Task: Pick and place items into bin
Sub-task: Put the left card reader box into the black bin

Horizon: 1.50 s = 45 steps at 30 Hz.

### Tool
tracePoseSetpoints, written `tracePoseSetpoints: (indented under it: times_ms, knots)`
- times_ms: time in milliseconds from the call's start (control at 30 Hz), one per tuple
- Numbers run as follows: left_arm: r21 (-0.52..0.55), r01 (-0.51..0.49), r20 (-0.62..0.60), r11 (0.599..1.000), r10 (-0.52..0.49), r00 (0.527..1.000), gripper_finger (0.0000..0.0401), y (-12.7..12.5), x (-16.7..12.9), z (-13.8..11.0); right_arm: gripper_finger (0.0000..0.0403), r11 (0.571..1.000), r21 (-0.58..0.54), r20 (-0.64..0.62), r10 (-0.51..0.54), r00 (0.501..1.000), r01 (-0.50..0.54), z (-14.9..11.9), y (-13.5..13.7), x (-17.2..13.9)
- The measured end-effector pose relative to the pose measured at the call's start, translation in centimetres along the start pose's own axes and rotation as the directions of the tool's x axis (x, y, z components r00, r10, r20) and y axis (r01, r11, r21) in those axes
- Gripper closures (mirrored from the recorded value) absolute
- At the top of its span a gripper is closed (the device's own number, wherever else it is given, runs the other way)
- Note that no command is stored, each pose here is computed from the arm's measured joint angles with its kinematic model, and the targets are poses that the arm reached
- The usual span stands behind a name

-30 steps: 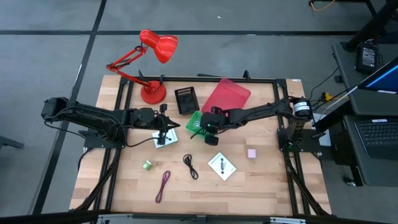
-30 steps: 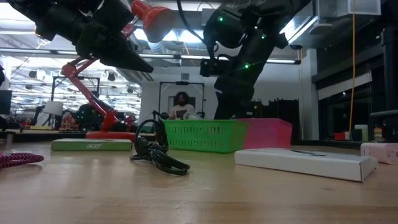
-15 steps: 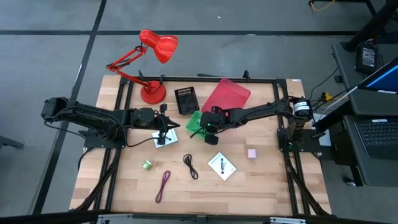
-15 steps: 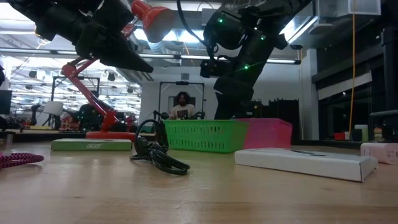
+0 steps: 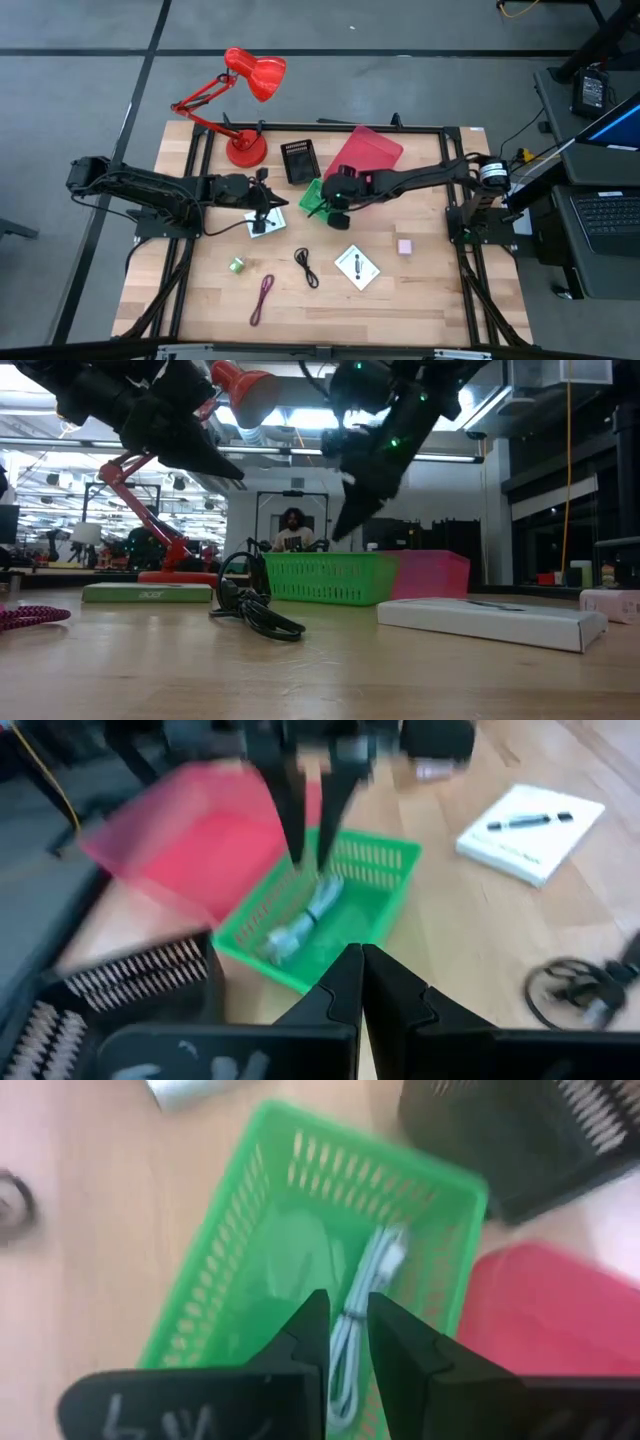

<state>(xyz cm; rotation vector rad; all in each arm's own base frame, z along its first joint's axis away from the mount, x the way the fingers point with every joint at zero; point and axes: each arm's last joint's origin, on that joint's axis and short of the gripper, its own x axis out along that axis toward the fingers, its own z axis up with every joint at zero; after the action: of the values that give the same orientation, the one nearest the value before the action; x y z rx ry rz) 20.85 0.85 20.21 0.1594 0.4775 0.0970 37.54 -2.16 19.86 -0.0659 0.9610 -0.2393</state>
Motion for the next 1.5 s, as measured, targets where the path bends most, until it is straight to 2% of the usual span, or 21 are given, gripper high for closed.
tracePoseSetpoints:
  times_ms: [133,300,433,567,700,800,933,1033,1233,1500]
  knots:
    - [-0.015,0.081,-0.054,0.997,-0.082,0.995,0.0397,-0.6,-0.1,-0.6,0.035,0.999,-0.052,0.054,0.013,0.998,-0.01,1.0,0.7,-1.1]
    - [-0.024,0.153,-0.047,0.988,-0.154,0.987,0.0397,-1.7,-0.2,-0.5,0.035,0.989,-0.145,0.147,0.048,0.988,-0.026,2.2,2.4,-1.9]
    - [-0.031,0.196,-0.041,0.98,-0.197,0.98,0.0398,-2.8,-0.4,-0.4,0.035,0.983,-0.178,0.217,0.078,0.973,-0.039,2.7,3.7,-2.3]
    - [-0.015,0.193,-0.041,0.981,-0.194,0.98,0.0398,-3.5,-0.6,-0.4,0.035,0.955,-0.264,0.275,0.206,0.939,-0.132,3.2,4.8,-2.7]
    - [-0.027,0.159,-0.043,0.987,-0.16,0.986,0.0398,-3.8,-0.7,-0.3,0.035,0.909,-0.373,0.366,0.33,0.87,-0.187,4.2,5.5,-3.2]
    - [-0.099,0.133,-0.061,0.986,-0.139,0.988,0.0398,-3.8,-0.7,-0.5,0.035,0.894,-0.404,0.422,0.372,0.827,-0.196,4.2,5.5,-3.0]
    - [-0.17,0.106,-0.159,0.98,-0.133,0.978,0.0398,-3.7,-0.9,-0.8,0.035,0.9,-0.392,0.407,0.355,0.841,-0.19,3.2,4.9,-2.1]
    - [-0.218,0.039,-0.253,0.975,-0.095,0.963,0.0398,-3.5,-1.2,-1.0,0.035,0.906,-0.381,0.394,0.341,0.853,-0.186,2.5,4.3,-1.4]
    - [-0.271,-0.068,-0.406,0.96,-0.049,0.913,0.0398,-3.2,-2.1,-0.7,0.035,0.916,-0.376,0.444,0.308,0.842,-0.138,2.0,2.9,-0.6]
    - [-0.36,-0.191,-0.539,0.913,-0.036,0.842,0.0398,-2.8,-3.4,-0.2,0.035,0.926,-0.359,0.424,0.271,0.864,-0.115,1.0,1.2,0.4]
